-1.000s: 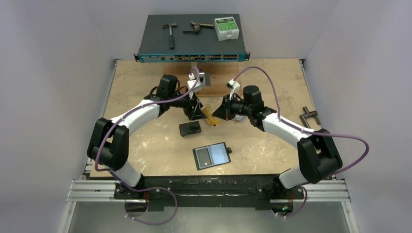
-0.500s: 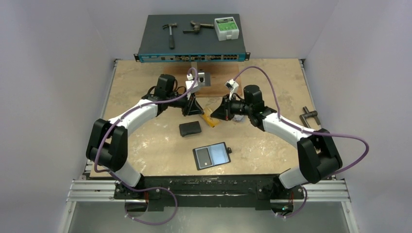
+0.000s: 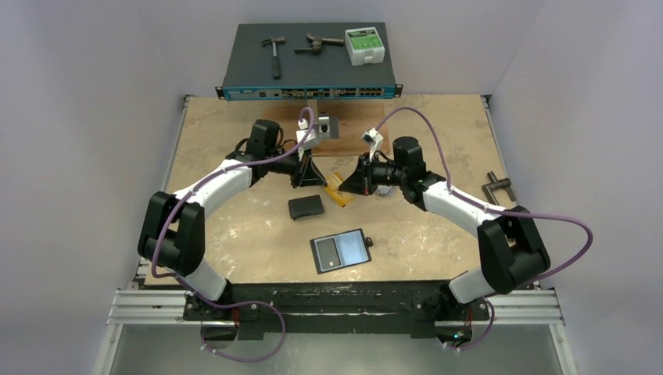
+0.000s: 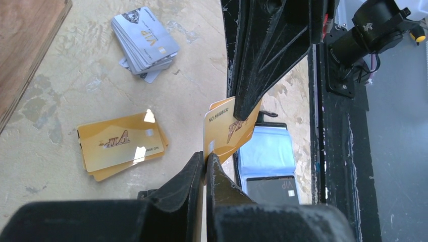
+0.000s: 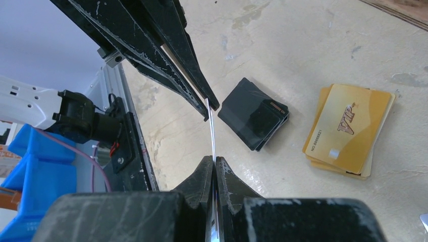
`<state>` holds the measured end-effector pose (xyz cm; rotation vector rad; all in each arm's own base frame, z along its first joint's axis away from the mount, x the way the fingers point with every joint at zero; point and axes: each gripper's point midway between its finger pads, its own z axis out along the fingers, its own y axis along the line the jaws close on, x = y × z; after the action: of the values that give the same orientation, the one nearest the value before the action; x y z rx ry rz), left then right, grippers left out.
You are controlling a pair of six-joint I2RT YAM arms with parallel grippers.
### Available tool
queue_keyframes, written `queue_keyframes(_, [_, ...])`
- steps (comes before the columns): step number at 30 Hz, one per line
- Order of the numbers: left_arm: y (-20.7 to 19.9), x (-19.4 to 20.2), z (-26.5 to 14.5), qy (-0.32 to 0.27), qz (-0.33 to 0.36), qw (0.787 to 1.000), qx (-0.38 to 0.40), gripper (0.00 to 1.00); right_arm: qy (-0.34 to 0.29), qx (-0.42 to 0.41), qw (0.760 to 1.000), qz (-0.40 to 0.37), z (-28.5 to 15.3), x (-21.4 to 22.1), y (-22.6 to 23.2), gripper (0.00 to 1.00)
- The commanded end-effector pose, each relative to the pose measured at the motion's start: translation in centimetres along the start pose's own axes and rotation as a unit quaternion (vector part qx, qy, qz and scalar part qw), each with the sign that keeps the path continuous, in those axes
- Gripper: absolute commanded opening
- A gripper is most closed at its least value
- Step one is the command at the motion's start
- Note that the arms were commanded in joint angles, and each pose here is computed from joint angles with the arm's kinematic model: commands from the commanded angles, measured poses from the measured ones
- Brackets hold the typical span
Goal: Put the credit cards into the card holder
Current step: Place the credit card in the storage box.
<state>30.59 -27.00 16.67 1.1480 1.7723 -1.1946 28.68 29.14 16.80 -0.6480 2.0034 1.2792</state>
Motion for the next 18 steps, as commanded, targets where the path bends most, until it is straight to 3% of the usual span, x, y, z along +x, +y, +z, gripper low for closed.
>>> queue_keyframes(1, [-0.4, -3.9, -0.8, -0.037, 0.048, 0.998, 0.004, 0.0, 0.003, -0.04, 0.999, -0.012, 0.2, -0.3, 1.5, 0.02])
queue_keyframes(5, [-0.5, -4.5, -0.8, -0.039, 0.051, 0.998, 0.005, 0.07, 0.014, -0.042, 0.999, -0.01, 0.6, 0.3, 1.5, 0.0])
queue_keyframes(12, [-0.7, -3.7, -1.0, -0.034, 0.033, 0.999, -0.005, 0.32, -0.002, -0.031, 0.999, -0.018, 0.5, -0.5, 1.7, 0.0])
queue_keyframes(18, [-1.2, -2.4, -1.6, -0.022, -0.004, 1.0, 0.0, 0.35, -0.023, -0.02, 0.999, -0.029, 0.1, -1.7, 1.9, 0.0])
